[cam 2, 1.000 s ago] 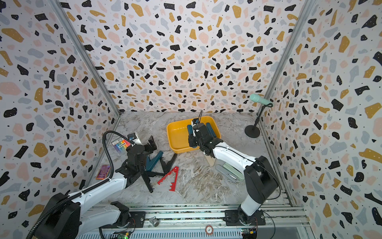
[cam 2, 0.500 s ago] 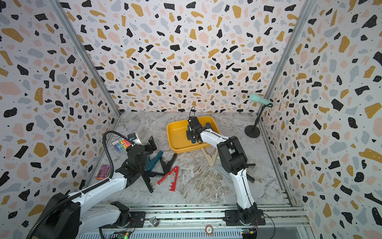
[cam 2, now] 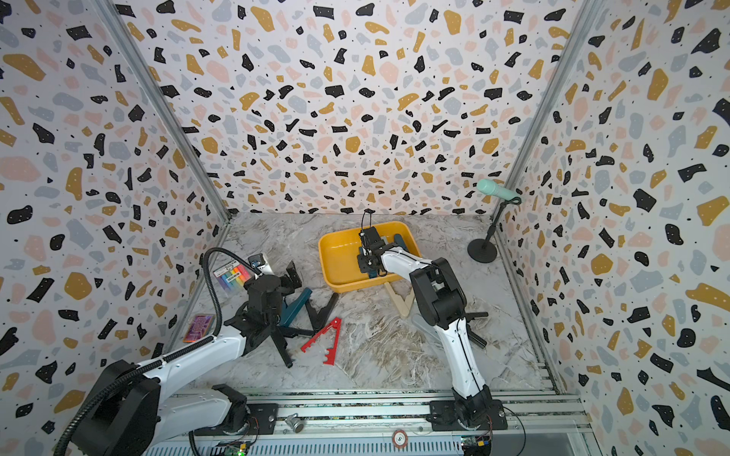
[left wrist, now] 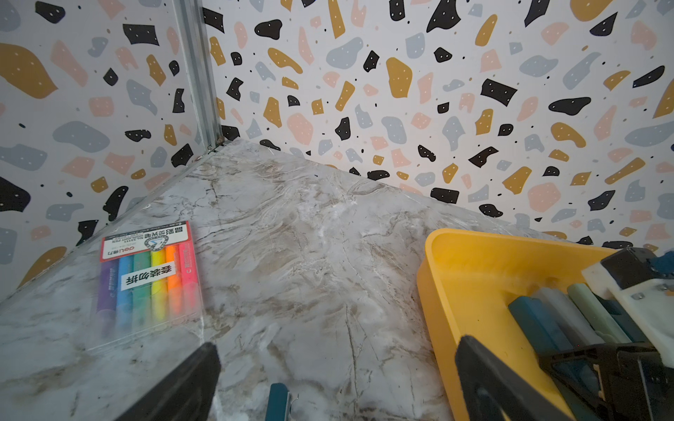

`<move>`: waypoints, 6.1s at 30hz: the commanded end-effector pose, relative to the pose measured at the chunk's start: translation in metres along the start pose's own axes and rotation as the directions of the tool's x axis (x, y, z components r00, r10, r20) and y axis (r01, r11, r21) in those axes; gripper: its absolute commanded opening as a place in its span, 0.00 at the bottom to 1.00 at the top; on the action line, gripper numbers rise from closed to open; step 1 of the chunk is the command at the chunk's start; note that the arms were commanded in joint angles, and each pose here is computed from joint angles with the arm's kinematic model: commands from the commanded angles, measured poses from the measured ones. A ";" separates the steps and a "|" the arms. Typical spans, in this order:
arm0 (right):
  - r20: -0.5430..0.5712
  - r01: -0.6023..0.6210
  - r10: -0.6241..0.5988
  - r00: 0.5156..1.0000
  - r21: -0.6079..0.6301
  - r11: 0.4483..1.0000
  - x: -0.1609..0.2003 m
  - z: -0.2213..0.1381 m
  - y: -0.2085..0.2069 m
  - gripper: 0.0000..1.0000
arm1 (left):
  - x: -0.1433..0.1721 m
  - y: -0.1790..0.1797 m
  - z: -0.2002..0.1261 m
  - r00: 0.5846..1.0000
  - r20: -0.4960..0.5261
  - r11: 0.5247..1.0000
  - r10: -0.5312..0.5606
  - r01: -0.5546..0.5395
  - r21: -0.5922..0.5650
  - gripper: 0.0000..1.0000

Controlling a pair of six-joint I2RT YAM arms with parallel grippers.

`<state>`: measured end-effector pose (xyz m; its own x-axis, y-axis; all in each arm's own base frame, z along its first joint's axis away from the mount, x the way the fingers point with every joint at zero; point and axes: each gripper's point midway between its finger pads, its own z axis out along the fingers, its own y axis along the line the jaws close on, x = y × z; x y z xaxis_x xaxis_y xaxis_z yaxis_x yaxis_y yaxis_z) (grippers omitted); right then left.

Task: Put the pruning pliers into the storage box
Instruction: Place the pruning pliers in the storage box, then pick up the pruning pliers from the center of the board.

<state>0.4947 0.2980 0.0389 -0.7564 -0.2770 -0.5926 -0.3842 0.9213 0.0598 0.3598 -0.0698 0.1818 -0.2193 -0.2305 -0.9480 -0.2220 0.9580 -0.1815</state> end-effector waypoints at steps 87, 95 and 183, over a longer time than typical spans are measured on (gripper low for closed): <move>0.179 0.018 -0.035 0.983 0.095 0.995 -0.066 -0.082 -0.022 0.53 | -0.022 -0.008 -0.002 0.998 0.048 1.000 -0.026 0.025 0.014 0.99; 0.268 -0.027 -0.008 0.963 0.128 0.991 -0.068 -0.134 -0.042 0.62 | -0.021 -0.010 -0.003 0.998 0.049 0.999 -0.027 0.025 0.026 0.99; -0.158 -0.131 0.139 0.978 0.060 0.990 0.169 -0.096 -0.043 0.47 | 0.016 0.000 -0.018 0.977 -0.172 0.991 0.128 -0.131 -0.004 0.99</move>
<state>0.3502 0.1885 0.0248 -0.8522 -0.1475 -0.5020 -0.2235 0.9701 0.0943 0.3406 -0.0813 0.1704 -0.3933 -0.1005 -0.9139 -0.1800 0.9832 -0.0306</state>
